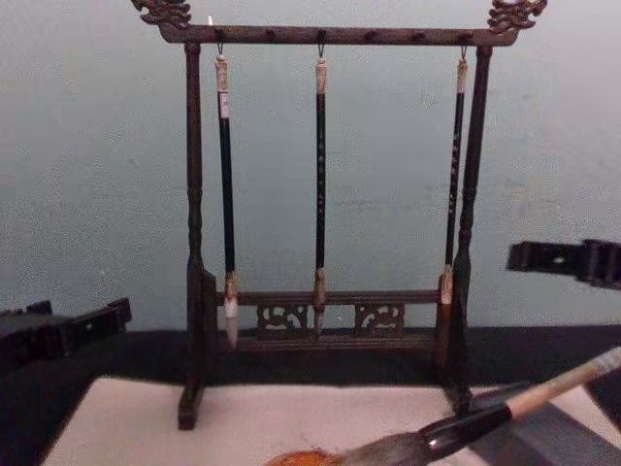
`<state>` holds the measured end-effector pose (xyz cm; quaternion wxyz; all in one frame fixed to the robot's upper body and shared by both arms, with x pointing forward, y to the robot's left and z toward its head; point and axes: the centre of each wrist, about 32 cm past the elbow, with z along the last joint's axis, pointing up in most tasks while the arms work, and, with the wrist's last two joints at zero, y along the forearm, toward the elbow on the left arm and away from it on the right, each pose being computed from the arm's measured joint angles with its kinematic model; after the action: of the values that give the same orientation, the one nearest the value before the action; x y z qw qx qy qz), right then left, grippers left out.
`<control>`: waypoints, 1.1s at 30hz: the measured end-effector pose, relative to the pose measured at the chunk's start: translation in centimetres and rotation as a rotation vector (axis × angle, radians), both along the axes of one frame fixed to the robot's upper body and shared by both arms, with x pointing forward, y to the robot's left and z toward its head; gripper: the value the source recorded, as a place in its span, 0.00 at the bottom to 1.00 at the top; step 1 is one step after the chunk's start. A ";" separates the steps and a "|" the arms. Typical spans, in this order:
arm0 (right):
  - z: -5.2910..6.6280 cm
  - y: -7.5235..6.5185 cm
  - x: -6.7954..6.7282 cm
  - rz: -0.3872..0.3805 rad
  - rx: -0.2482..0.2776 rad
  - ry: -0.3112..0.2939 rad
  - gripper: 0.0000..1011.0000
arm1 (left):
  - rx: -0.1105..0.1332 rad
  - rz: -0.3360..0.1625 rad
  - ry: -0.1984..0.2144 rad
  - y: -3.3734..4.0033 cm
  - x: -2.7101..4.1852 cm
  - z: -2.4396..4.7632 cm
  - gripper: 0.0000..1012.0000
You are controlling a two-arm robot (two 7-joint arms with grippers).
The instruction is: Pick up the brush from the inkstone, write on the paper, then place the brush back to its original position.
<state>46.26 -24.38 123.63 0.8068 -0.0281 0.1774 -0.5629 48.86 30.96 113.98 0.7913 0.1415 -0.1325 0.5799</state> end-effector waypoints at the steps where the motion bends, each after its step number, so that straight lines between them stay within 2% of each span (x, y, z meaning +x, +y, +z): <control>1: 0.4 0.3 0.3 0.020 -0.050 -0.003 1.00 | 0.000 0.000 0.000 0.00 0.00 0.00 0.99; 3: 0.6 1.0 0.8 0.036 -0.133 -0.007 1.00 | 0.000 0.000 0.000 0.00 0.00 0.00 0.99; 6: 0.3 1.9 1.3 0.033 -0.215 -0.024 1.00 | 0.000 0.000 0.000 0.00 0.00 0.00 0.99; 9: -0.8 2.5 1.5 0.024 -0.252 -0.048 1.00 | 0.000 0.000 0.000 0.00 0.00 0.00 0.99; 15: -3.0 2.9 1.4 0.011 -0.248 -0.109 1.00 | 0.000 0.000 0.000 0.00 0.00 0.00 0.99; 20: -4.2 2.8 1.2 0.021 -0.229 -0.143 1.00 | 0.000 0.000 0.000 0.00 0.00 0.00 0.99; 29: -6.3 2.8 0.7 0.032 -0.226 -0.195 1.00 | 0.000 0.000 0.000 0.00 0.00 0.00 0.99; 33: -6.7 2.6 0.6 0.019 -0.215 -0.209 1.00 | 0.000 0.000 0.000 0.00 0.00 0.00 0.99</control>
<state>46.91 -21.83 116.96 0.8185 -0.0573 0.0310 -0.5708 48.86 30.97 113.98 0.7913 0.1415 -0.1325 0.5799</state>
